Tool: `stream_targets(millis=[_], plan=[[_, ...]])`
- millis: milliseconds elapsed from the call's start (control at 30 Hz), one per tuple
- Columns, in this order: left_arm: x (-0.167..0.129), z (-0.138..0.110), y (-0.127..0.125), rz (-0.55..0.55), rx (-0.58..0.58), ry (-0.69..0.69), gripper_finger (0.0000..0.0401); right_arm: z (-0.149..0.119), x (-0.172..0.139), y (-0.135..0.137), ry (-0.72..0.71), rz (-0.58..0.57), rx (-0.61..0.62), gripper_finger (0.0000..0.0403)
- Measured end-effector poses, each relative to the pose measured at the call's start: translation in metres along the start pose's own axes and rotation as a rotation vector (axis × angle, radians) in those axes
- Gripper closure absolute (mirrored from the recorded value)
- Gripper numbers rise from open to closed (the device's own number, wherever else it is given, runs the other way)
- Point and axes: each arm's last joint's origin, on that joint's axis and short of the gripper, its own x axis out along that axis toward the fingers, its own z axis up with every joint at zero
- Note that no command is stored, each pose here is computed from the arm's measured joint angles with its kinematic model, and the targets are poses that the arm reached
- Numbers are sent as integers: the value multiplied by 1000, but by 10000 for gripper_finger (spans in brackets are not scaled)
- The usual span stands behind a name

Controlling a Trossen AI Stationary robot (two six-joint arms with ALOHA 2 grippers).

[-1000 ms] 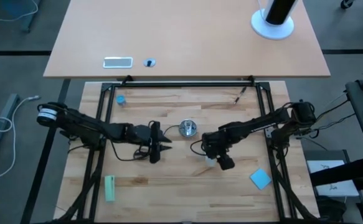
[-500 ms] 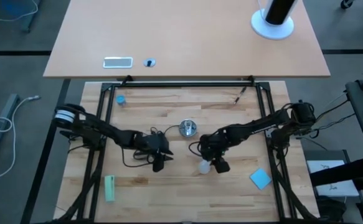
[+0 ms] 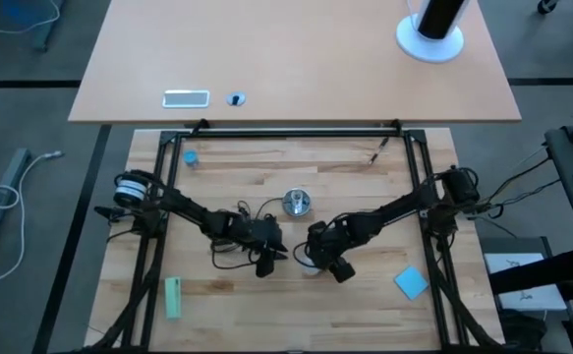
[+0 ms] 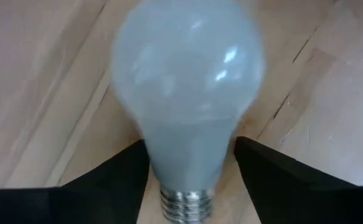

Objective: Screw lightbulb
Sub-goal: Insert the white lightbulb into the metal lamp

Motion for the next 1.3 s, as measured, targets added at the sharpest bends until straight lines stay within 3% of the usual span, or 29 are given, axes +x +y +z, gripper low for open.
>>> stream_targets(millis=[200,300,433,633,800,900,1000,1167,1300], plan=[[1,7,-2,-7,24,-22,302,1,9,-3,-8,-7,113,156],[-3,12,-4,-13,34,-41,301,2,10,-3,-17,-19,183,190],[-9,18,-7,-21,51,-66,307,2,9,-4,-28,-22,196,271],[-37,42,-17,-47,101,-163,322,-6,-5,-7,-130,-33,153,280],[-73,56,-24,-49,181,-244,334,-26,-31,-19,-353,-99,261,280],[-95,60,-25,3,234,-316,339,-40,-40,-26,-544,-144,314,280],[-115,63,-23,110,283,-393,343,-48,-55,-35,-805,-232,333,280],[-143,60,-13,368,333,-582,343,-62,-75,-56,-1102,-406,360,280],[-155,54,9,431,327,-758,334,-67,-82,-84,-1184,-480,380,280]])
